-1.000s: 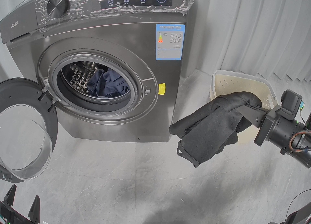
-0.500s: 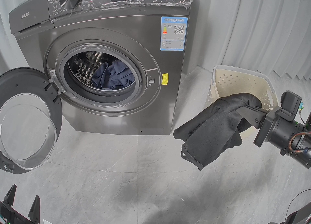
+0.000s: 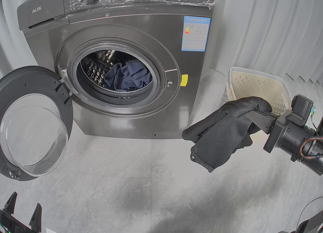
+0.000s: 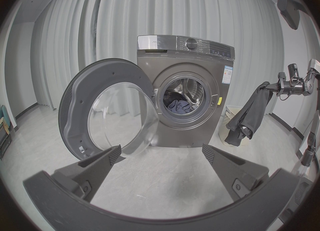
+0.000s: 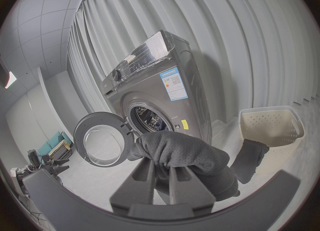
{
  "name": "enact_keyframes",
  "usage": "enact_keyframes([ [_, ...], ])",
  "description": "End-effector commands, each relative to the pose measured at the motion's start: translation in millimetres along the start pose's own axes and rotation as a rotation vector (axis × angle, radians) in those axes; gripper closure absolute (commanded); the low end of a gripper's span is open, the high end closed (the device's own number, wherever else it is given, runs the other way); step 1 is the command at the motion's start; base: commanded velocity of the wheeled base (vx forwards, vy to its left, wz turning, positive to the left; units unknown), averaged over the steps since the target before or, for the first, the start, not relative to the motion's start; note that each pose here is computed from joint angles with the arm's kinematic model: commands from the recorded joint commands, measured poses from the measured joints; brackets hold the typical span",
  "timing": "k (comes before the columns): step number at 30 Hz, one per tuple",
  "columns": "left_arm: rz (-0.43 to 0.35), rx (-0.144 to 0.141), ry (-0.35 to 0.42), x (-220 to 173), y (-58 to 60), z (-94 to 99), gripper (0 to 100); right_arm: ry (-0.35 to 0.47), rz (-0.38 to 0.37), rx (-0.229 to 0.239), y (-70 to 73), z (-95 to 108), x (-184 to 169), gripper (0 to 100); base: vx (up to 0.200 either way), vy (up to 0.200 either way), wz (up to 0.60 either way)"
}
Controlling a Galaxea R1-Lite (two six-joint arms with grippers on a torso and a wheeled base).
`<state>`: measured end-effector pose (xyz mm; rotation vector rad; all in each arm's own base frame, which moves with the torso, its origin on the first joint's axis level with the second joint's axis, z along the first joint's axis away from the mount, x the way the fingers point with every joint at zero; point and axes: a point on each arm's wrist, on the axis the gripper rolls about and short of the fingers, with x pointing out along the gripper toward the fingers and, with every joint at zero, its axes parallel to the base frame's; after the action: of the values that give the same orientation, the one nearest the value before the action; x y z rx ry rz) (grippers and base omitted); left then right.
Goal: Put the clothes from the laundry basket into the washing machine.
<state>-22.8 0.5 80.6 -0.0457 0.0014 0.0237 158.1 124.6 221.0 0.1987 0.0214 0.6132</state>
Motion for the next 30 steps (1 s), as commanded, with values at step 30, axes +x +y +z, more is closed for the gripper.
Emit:
enact_keyframes([
  [30,0.001,0.000,0.003,0.1,0.2,-4.9,0,0.015,-0.004,-0.001,-0.9,-3.9,0.9,100,0.040,0.033,0.00],
])
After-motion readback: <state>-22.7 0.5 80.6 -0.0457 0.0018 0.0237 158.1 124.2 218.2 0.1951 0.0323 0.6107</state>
